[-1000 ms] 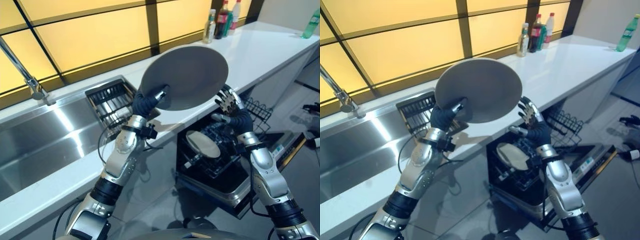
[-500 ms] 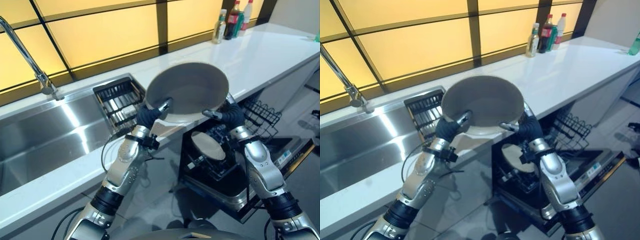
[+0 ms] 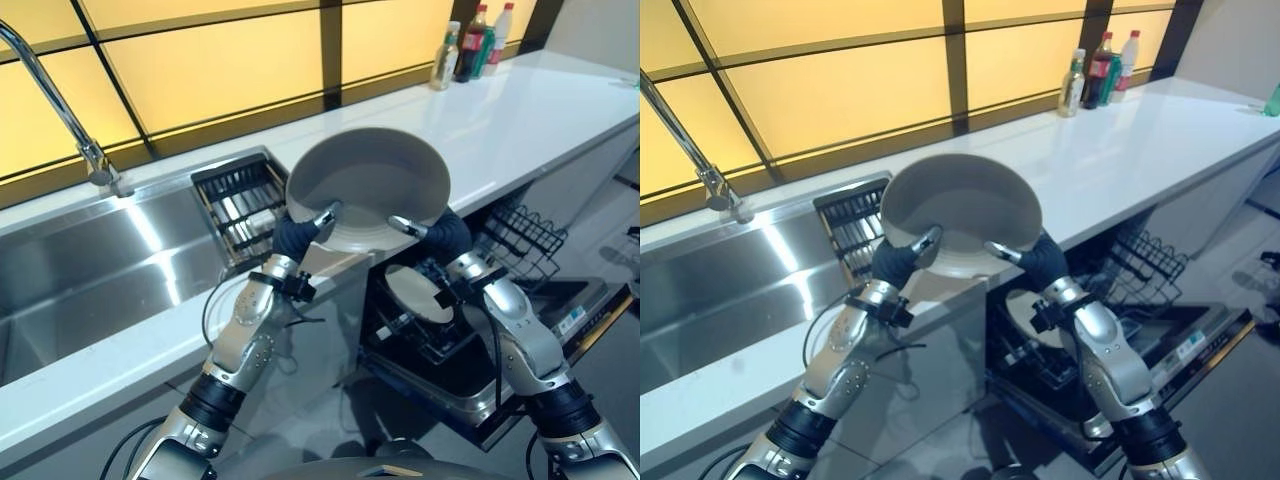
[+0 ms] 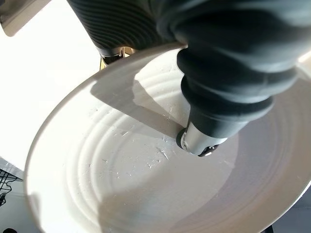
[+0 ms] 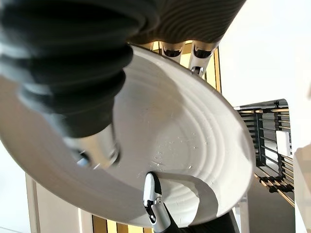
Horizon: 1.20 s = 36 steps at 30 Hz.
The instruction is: Pick up plates and place into dishwasher.
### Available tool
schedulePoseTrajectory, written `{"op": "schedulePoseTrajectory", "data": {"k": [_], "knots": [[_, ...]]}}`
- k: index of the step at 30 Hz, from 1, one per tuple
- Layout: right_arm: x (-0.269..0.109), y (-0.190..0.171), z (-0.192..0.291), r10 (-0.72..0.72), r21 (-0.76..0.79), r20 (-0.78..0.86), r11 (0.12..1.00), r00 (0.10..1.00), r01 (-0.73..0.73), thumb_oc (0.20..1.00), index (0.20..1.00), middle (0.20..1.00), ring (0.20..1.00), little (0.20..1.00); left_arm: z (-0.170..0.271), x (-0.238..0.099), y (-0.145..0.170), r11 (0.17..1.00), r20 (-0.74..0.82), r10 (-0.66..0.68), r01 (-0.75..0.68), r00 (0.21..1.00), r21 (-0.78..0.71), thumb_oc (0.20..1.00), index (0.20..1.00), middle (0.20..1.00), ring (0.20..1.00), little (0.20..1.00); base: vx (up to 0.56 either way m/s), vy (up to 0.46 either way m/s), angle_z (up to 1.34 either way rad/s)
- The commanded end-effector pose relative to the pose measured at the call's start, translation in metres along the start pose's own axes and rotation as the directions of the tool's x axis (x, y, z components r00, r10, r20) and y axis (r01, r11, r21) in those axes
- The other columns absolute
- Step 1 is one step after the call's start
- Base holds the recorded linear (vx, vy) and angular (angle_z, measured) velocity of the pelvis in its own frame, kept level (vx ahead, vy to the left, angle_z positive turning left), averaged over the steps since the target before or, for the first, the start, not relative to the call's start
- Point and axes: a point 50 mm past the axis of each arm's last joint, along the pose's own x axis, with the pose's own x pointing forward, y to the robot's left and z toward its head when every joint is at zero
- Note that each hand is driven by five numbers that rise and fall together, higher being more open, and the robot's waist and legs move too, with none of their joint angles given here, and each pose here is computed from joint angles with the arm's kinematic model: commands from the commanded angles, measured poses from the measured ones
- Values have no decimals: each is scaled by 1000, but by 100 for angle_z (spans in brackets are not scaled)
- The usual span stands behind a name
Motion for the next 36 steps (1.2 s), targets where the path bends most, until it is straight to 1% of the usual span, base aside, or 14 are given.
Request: {"op": "schedulePoseTrajectory", "data": {"k": [1, 5, 9, 10, 12, 14, 18, 19, 20, 23, 26, 30, 36], "knots": [[19, 21, 33, 135, -23, 180, 991, 974, -133, 200, 200, 200, 200, 200, 7, 2, -10, 996, 51, -86, 86, 995, 13, 200, 200, 200, 200, 200, 0, 0, 0], [16, 18, 32, 125, -24, 174, 992, 977, -122, 200, 200, 200, 200, 200, 6, 1, -10, 996, 50, -86, 86, 995, 16, 200, 200, 200, 200, 200, 0, 0, 0], [10, 10, 27, 61, 1, 161, 998, 985, -62, 200, 200, 200, 200, 200, 2, 0, -8, 997, 27, -72, 72, 997, 8, 200, 200, 200, 200, 200, -26, 26, -1], [7, 6, 24, 26, 11, 162, 1000, 986, -29, 200, 200, 200, 200, 200, -1, -1, -6, 998, 12, -65, 65, 998, 8, 1000, 1000, 1000, 1000, 1000, -46, 46, -2], [1, -1, 22, -36, 9, 166, 999, 985, 35, 200, 200, 200, 200, 200, -7, -3, -4, 998, -23, -64, 64, 998, 8, 1000, 1000, 1000, 1000, 1000, -51, 54, -2], [-8, -12, 21, -134, -57, 175, 988, 975, 146, 200, 200, 200, 200, 200, -13, -8, -1, 998, -56, -56, 56, 997, 12, 1000, 1000, 1000, 1000, 1000, -63, 66, -3], [-25, -27, 20, -268, -155, 186, 942, 945, 297, 200, 200, 200, 200, 200, -21, -16, 5, 999, -100, -30, 29, 995, -13, 1000, 1000, 1000, 1000, 1000, -90, 79, -14], [-29, -31, 19, -311, -215, 198, 912, 930, 351, 200, 200, 200, 200, 200, -23, -18, 6, 999, -108, -28, 25, 994, -25, 1000, 1000, 1000, 1000, 1000, -87, 80, -24], [-30, -34, 19, -334, -241, 202, 894, 921, 377, 200, 200, 200, 200, 200, -24, -19, 6, 999, -113, -26, 22, 993, -30, 1000, 1000, 1000, 1000, 1000, -69, 79, -27], [-33, -39, 16, -362, -239, 175, 887, 916, 396, 200, 200, 200, 200, 200, -29, -23, 6, 999, -134, -14, 9, 991, -35, 1000, 1000, 1000, 1000, 1000, -40, 75, -28], [-33, -45, 12, -359, -230, 141, 895, 923, 383, 200, 200, 200, 200, 200, -30, -26, 10, 999, -136, 15, -19, 991, -29, 1000, 1000, 1000, 1000, 1000, -63, 63, -53], [-36, -53, 9, -405, -231, 143, 874, 903, 429, 200, 200, 200, 200, 200, -27, -28, 14, 1000, -141, 12, -14, 990, -17, 1000, 1000, 1000, 1000, 1000, -125, 16, -78], [-38, -64, 2, -516, -326, 141, 781, 845, 532, 200, 200, 200, 200, 200, -33, -33, 10, 1000, -178, -30, 30, 984, -4, 1000, 1000, 1000, 1000, 1000, -6, -78, -17]]}}
